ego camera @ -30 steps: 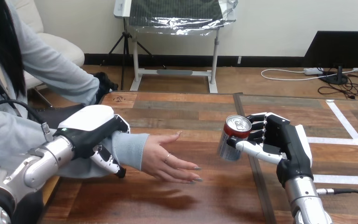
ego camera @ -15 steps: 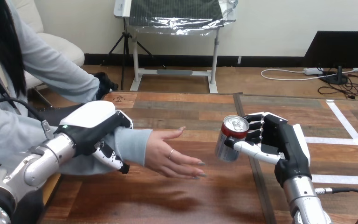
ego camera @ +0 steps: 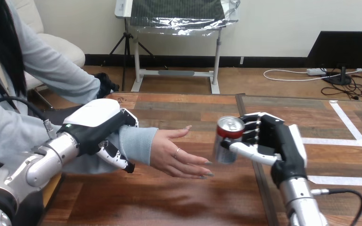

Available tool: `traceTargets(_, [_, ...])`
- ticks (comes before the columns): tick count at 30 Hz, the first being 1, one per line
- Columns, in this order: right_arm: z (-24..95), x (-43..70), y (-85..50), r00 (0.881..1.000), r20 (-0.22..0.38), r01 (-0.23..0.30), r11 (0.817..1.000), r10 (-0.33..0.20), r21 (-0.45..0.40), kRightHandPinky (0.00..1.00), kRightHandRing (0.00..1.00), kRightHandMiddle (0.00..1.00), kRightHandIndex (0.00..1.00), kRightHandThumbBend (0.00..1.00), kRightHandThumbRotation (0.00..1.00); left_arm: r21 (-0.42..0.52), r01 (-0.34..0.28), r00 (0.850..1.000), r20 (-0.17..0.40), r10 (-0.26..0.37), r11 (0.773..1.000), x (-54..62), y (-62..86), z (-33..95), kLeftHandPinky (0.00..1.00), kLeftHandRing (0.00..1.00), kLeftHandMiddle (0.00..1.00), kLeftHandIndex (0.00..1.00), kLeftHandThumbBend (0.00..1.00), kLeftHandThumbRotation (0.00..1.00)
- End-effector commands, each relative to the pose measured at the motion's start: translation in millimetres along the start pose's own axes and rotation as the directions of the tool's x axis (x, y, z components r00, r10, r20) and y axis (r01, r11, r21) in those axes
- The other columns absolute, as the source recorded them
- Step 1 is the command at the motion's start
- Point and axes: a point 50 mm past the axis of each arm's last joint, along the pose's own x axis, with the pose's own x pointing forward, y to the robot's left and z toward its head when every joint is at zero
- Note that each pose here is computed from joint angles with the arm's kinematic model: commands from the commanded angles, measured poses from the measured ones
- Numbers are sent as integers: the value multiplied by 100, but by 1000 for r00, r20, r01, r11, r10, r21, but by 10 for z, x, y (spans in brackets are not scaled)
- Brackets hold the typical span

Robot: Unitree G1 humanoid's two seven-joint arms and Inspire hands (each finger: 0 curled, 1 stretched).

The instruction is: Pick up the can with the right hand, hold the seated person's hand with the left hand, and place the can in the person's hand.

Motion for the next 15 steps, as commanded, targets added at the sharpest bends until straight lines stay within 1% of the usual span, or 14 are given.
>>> traceTargets(1, [431, 313, 130, 979, 201, -33, 999, 28, 20, 36, 41, 47, 51, 83, 0, -33, -150, 981, 118, 153, 988, 162, 275, 230, 25, 31, 39, 41, 81, 0])
traceTargets(6, [434, 312, 184, 978, 205, -49, 998, 40, 41, 35, 40, 47, 50, 84, 0, -35, -154, 980, 124, 157, 987, 170, 276, 249, 25, 31, 39, 41, 81, 0])
traceTargets(15, [446, 321, 293, 977, 207, -67, 997, 58, 37, 34, 40, 46, 50, 84, 0, -46, -168, 975, 139, 173, 985, 176, 291, 290, 26, 32, 40, 42, 81, 0])
